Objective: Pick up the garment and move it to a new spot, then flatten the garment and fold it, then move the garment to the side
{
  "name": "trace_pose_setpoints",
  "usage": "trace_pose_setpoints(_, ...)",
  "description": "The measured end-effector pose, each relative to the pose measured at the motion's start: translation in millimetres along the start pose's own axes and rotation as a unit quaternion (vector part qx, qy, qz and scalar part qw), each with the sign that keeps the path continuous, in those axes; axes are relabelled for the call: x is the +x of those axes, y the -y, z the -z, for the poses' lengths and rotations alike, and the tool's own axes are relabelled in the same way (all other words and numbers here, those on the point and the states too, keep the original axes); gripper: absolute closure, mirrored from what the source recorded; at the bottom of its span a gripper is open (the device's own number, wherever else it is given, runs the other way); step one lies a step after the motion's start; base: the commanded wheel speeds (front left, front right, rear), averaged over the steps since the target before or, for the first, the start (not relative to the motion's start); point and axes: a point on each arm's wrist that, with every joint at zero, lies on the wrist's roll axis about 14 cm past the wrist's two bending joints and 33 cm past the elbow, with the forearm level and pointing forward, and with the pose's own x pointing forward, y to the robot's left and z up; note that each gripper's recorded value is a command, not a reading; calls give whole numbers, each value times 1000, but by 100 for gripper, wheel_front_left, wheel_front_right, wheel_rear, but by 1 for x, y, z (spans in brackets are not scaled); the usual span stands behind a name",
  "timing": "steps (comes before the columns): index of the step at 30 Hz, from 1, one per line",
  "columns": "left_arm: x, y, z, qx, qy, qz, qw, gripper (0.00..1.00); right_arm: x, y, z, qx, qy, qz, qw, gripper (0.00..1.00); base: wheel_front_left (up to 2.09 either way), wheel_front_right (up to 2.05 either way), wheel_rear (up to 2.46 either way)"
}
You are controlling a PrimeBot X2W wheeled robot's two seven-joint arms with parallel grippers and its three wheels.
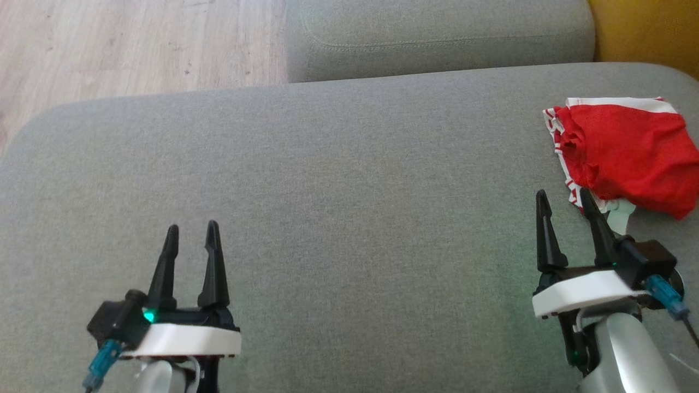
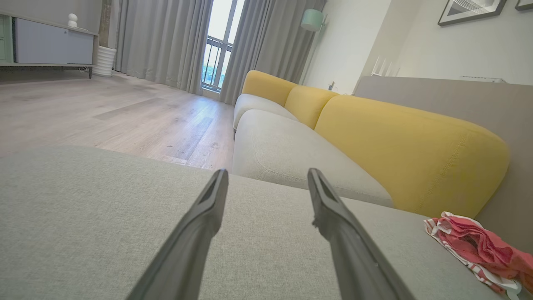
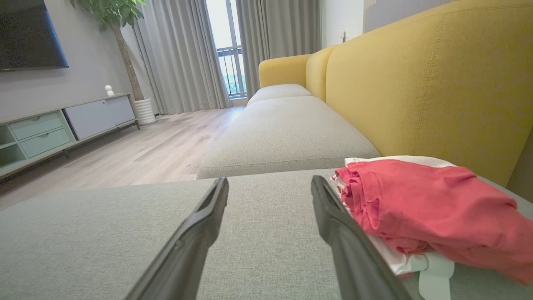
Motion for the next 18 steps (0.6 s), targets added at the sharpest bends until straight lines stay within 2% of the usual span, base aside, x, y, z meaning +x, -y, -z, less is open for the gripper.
trace_pose_setpoints(3, 0, -3, -5, -14, 9, -7, 1000, 0, 0, -4, -2, 1, 3, -6, 1000, 0, 0, 0, 0)
trace_pose_setpoints(18, -8, -9, -7, -18, 12, -18, 1000, 0, -3, -14, -8, 11, 11, -18, 1000, 0, 0, 0, 0)
